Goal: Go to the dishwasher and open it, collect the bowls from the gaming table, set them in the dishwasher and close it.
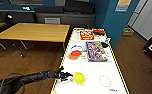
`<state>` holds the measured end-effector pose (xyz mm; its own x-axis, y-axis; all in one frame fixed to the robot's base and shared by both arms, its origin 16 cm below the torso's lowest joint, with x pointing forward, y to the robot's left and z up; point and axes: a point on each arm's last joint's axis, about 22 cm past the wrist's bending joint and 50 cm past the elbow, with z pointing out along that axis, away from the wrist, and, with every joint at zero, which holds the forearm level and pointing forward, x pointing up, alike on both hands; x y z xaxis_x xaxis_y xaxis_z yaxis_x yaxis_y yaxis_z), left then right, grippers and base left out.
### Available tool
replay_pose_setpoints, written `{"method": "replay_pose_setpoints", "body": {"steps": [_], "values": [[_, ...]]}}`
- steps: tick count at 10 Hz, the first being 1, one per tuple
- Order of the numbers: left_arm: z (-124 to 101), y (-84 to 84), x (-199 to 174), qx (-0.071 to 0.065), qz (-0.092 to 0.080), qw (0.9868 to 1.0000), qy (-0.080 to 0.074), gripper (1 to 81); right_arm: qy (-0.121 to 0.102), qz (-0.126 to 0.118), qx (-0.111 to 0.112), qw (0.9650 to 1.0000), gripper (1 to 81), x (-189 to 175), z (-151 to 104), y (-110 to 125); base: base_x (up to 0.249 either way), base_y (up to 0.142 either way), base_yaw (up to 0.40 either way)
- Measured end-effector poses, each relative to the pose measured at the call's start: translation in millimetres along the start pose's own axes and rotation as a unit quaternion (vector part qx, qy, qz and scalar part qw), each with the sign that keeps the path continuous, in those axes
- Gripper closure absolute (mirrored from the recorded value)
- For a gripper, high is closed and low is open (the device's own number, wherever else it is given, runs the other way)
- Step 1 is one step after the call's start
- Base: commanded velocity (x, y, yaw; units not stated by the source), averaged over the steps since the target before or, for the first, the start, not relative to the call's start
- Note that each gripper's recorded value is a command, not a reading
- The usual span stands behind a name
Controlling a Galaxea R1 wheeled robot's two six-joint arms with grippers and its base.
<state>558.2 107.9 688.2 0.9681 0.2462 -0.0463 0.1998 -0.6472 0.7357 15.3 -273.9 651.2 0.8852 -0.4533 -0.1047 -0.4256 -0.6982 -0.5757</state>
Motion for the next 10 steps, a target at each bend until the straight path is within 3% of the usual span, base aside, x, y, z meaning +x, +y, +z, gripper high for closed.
{"method": "replay_pose_setpoints", "body": {"steps": [3,5,7,8,10], "values": [[32.0,15.0,-34.5,-0.011,0.015,0.9994,-0.030,1.0,0.001,-0.001,0.000,1.0000,81.1,0.6,-0.1,0.0,0.000,0.000,0.000],[40.2,8.8,-48.3,-0.009,0.019,0.9991,-0.038,1.0,0.001,-0.001,0.000,1.0000,81.1,0.6,-0.1,0.0,0.000,0.000,0.000],[41.3,-7.1,-38.1,0.007,0.005,0.9996,-0.027,1.0,0.001,-0.002,0.000,1.0000,81.1,1.4,-1.9,0.4,0.000,0.000,0.000],[40.7,-19.2,-30.2,0.020,-0.017,0.9994,-0.020,1.0,0.001,-0.002,-0.001,1.0000,81.1,2.2,-3.0,0.3,0.000,0.000,0.000],[44.1,-17.8,-13.5,0.032,-0.042,0.9985,-0.011,1.0,0.000,-0.002,0.002,1.0000,81.1,1.3,-3.4,-2.1,0.000,0.000,0.000]]}}
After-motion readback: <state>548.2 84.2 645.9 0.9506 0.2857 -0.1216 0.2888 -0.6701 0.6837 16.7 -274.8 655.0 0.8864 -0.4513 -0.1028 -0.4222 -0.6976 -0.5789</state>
